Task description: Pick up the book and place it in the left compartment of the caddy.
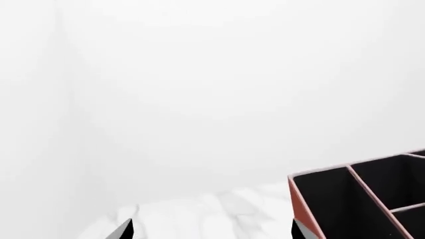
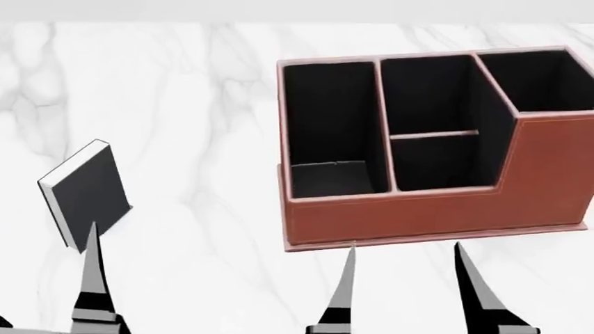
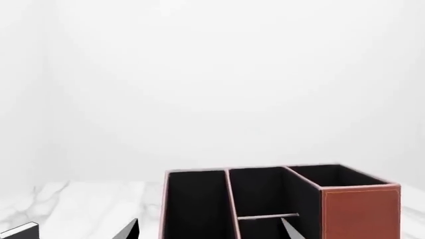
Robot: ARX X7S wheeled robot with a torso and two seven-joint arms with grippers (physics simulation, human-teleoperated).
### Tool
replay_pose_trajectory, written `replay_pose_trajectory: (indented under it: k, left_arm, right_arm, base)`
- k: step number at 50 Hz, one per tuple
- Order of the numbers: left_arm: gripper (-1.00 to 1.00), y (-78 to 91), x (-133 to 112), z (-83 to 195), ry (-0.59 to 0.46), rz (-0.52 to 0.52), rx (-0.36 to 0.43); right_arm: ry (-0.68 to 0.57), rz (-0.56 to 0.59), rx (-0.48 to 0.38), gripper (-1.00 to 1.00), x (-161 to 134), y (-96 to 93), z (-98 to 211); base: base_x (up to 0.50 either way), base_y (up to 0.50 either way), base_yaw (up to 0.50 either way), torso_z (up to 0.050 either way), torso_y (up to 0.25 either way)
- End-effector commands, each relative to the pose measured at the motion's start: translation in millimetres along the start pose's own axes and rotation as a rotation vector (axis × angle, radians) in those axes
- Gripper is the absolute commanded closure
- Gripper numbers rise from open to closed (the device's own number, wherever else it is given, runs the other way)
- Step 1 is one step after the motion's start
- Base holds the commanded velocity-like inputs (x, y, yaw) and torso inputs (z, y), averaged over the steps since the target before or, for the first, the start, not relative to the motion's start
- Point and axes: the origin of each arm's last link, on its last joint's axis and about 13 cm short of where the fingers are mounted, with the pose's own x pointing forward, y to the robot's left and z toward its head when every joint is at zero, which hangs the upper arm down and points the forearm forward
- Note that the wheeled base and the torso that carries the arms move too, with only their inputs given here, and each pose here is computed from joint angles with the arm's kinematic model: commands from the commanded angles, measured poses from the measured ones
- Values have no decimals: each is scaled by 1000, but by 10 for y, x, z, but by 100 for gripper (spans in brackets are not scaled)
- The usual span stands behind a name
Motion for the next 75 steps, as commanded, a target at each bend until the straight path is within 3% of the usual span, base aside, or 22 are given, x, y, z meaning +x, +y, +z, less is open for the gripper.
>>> replay_pose_trajectory:
  k: [1,35,46,61,75]
  left_arm:
    - [-100,19,-22,97,-31,-24,-30]
    - [-100,7,-56,109,-44,-34,-41]
    - [-100,3,-61,116,-44,-36,-46]
    - [-100,-4,-60,127,-44,-42,-50]
    - [-100,-7,-57,129,-45,-44,-53]
  right_arm:
    - [-28,-5,-10,-100,-7,-22,54]
    - [-17,0,-12,-100,-15,-24,43]
    - [-33,12,33,-100,-22,-22,53]
    - [-28,11,14,-100,-22,-21,41]
    - [-57,5,-13,-100,-43,-26,58]
  base:
    - [500,0,0,0,0]
    - [494,14,0,0,0]
    - [0,-156,0,0,1]
    - [0,-500,0,0,0]
    - [0,-17,0,0,0]
